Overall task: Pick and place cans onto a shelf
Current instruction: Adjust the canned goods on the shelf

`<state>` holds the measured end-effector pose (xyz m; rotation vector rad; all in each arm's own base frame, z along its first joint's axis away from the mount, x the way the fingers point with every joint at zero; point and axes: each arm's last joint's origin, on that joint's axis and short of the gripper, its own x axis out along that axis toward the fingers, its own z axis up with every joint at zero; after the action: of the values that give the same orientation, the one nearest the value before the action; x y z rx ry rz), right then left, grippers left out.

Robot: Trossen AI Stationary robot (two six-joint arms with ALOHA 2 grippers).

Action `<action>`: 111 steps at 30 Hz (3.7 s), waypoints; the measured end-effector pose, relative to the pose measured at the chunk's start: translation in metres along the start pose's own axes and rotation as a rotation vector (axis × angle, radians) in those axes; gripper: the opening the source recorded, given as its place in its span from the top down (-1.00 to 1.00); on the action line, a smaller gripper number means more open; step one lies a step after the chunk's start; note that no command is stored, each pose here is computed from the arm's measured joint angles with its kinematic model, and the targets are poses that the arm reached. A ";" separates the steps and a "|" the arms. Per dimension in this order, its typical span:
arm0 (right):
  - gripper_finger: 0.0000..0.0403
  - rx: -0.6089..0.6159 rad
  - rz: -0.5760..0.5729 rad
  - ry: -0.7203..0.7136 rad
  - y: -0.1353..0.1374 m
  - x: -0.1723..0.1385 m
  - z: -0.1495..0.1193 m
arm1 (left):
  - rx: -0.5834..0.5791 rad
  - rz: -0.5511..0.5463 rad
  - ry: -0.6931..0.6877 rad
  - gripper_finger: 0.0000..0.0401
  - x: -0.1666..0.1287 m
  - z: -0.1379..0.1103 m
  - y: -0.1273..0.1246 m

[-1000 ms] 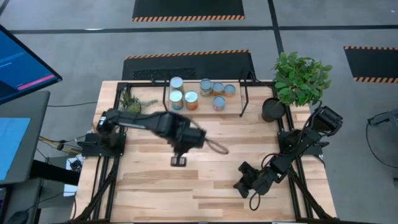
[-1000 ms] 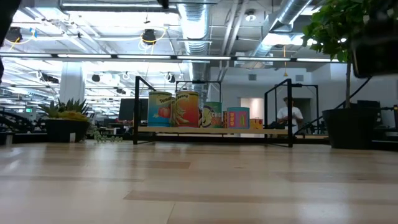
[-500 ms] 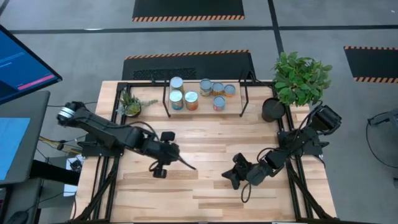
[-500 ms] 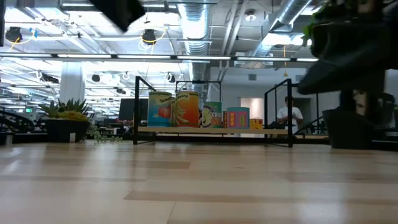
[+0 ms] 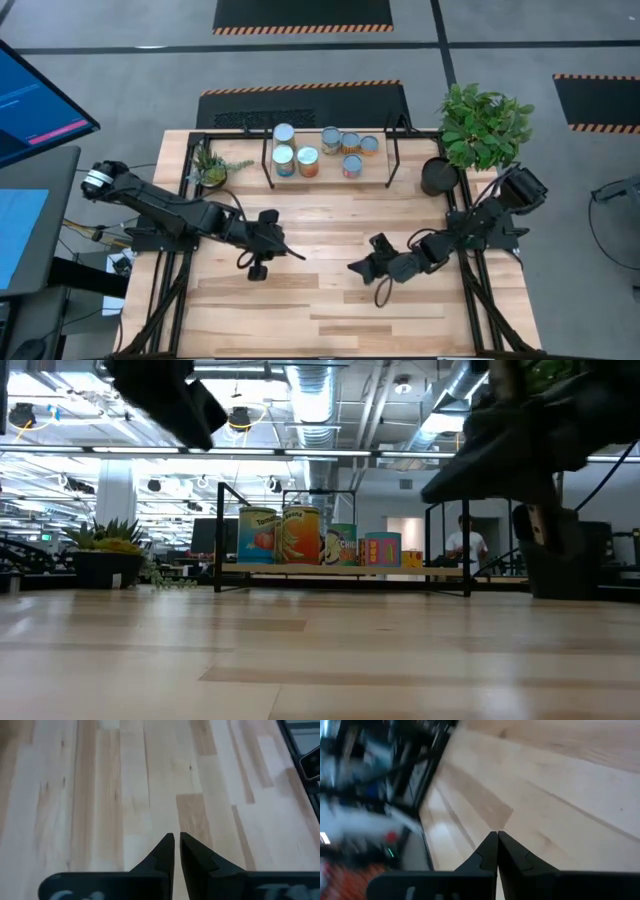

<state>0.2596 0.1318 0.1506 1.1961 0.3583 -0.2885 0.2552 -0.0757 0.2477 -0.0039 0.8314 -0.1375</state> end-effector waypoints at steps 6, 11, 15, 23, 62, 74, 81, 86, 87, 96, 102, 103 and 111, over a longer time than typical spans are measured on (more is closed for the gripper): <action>0.85 0.093 -0.024 -0.051 -0.003 0.008 0.018 | -0.041 0.005 -0.074 0.93 0.000 0.008 0.005; 0.85 0.203 -0.025 -0.029 -0.004 0.012 0.026 | -0.115 0.005 -0.083 0.93 0.000 0.009 0.005; 0.84 0.167 -0.020 0.012 -0.004 0.013 0.026 | -0.156 0.004 -0.084 0.93 0.000 0.009 0.005; 0.84 -0.117 0.199 0.039 0.018 0.005 0.014 | -0.391 -0.010 -0.118 0.93 0.000 0.012 0.006; 0.87 -1.121 0.687 -0.198 0.229 -0.005 0.120 | -0.336 0.018 -0.233 0.93 -0.002 0.027 0.056; 0.87 -1.387 0.493 -0.633 0.335 -0.043 0.257 | -0.299 0.202 -0.056 0.93 0.000 0.007 0.059; 0.87 -1.331 0.058 -0.672 0.301 0.008 0.296 | -0.309 0.219 -0.003 0.93 0.000 0.002 0.060; 0.87 -1.249 -0.217 -0.572 0.262 0.027 0.328 | -0.332 0.216 -0.013 0.93 0.000 0.003 0.060; 0.87 -1.232 -0.226 -0.578 0.258 0.034 0.333 | -0.332 0.216 -0.013 0.93 0.000 0.002 0.060; 0.87 -1.043 -0.516 -0.445 0.193 0.040 0.389 | -0.399 0.210 -0.017 0.93 0.000 0.002 0.059; 0.87 -0.953 -0.813 -0.320 0.163 0.025 0.395 | -0.407 0.210 -0.019 0.93 0.000 0.002 0.059; 0.87 -0.934 -0.868 -0.289 0.159 0.021 0.394 | -0.410 0.210 -0.019 0.93 0.000 0.002 0.059; 0.87 -0.840 -1.179 -0.053 0.123 0.009 0.378 | -0.413 0.230 -0.028 0.93 -0.001 0.003 0.060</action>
<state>0.3621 -0.1816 0.3729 0.0365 1.0032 -1.0559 0.2641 -0.0163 0.2466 -0.2965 0.8140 0.2522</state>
